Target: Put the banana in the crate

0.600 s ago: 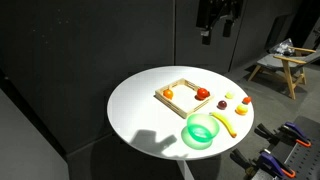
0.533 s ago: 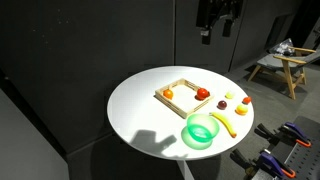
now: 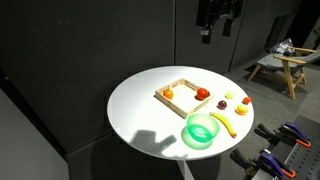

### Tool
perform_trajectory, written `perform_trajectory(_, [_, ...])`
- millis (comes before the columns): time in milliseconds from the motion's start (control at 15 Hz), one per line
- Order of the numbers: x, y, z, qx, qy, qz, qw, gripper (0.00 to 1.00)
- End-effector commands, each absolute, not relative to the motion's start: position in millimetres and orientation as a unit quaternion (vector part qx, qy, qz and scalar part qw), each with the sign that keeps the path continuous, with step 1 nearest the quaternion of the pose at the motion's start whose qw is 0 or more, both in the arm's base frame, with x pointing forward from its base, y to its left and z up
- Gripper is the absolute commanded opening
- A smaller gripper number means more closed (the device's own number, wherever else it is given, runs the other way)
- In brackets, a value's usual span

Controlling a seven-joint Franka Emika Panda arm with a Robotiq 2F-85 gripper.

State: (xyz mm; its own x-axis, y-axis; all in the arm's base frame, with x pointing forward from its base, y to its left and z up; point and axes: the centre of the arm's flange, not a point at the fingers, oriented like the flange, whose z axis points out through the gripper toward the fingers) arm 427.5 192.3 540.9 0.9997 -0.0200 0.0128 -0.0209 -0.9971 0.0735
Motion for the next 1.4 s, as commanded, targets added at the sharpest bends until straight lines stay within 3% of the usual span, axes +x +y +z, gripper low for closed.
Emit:
perform_trajectory(0, [427.5, 192.3, 540.9, 0.999, -0.010, 0.006, 0.037, 1.00])
perform_trajectory(1333, [434.8, 150.3, 549.9, 0.999, -0.032, -0.003, 0.015, 1.00])
